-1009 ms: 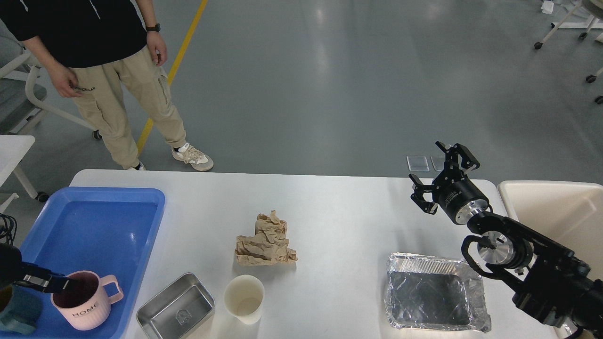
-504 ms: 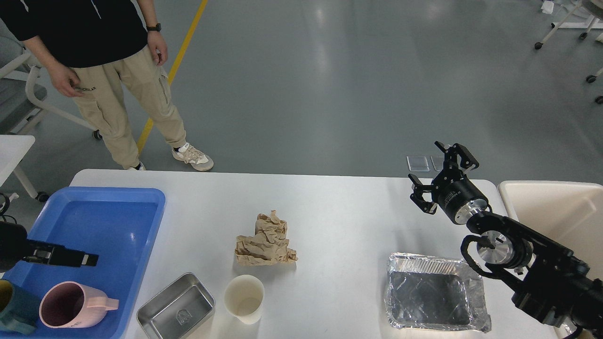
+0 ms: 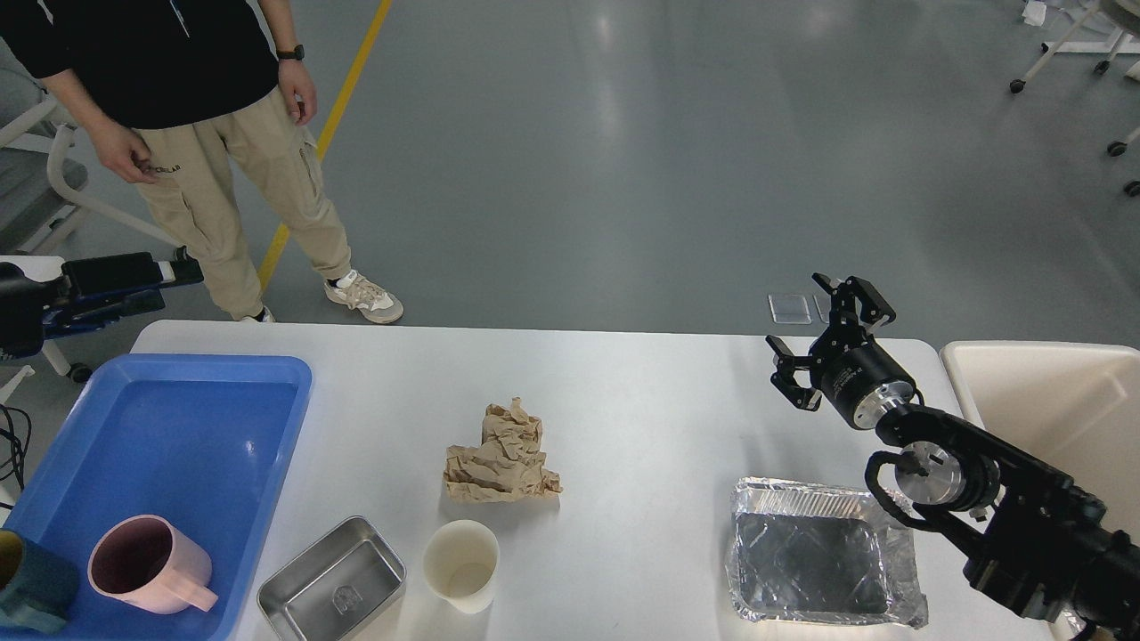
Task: Tidy desktop
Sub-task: 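Raise the left gripper away from the mug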
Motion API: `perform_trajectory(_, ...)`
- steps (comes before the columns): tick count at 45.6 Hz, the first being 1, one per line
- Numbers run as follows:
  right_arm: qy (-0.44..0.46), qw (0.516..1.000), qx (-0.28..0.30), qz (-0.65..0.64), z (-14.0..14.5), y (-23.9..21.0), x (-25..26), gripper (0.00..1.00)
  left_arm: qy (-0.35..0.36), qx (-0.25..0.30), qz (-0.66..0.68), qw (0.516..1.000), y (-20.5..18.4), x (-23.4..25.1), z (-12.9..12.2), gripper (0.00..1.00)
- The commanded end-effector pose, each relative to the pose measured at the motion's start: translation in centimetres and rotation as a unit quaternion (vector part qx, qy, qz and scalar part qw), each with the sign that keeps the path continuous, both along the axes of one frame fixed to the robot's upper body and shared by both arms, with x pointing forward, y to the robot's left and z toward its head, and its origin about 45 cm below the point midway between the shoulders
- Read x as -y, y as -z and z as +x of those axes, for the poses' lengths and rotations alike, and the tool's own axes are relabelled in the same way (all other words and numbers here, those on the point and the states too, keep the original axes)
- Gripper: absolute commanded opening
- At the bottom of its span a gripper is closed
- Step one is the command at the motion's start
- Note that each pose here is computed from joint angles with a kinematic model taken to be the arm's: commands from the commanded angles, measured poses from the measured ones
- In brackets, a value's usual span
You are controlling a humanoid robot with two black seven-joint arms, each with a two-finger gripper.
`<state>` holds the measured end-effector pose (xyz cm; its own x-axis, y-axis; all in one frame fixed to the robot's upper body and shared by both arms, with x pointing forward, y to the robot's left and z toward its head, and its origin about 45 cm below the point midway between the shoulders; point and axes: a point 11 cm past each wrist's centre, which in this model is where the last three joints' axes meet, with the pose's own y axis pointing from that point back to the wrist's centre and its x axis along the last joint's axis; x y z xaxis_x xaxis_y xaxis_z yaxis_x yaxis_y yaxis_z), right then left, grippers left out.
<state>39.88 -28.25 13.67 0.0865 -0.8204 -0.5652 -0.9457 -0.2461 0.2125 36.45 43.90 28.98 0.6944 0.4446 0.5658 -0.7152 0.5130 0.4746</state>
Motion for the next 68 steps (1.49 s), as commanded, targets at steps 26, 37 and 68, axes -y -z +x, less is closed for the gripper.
perform_trajectory(26, -0.009, 1.0, -0.017, -0.023, -0.9, 1.3, -0.2, 1.0, -0.222, -0.067, 0.032, 0.972, 8.5, -1.2, -6.7, 0.97)
perform_trajectory(37, -0.011, 0.999, -0.025, -0.03, -1.1, 1.7, -0.4, 1.0, -0.207, -0.139, 0.075, 0.965, 9.9, -2.0, -13.1, 0.97)
perform_trajectory(68, -0.008, 0.999, -0.028, -0.036, -1.2, 1.8, -0.3, 1.0, -0.23, -0.192, 0.206, 0.931, 5.2, -7.1, -21.7, 0.97)
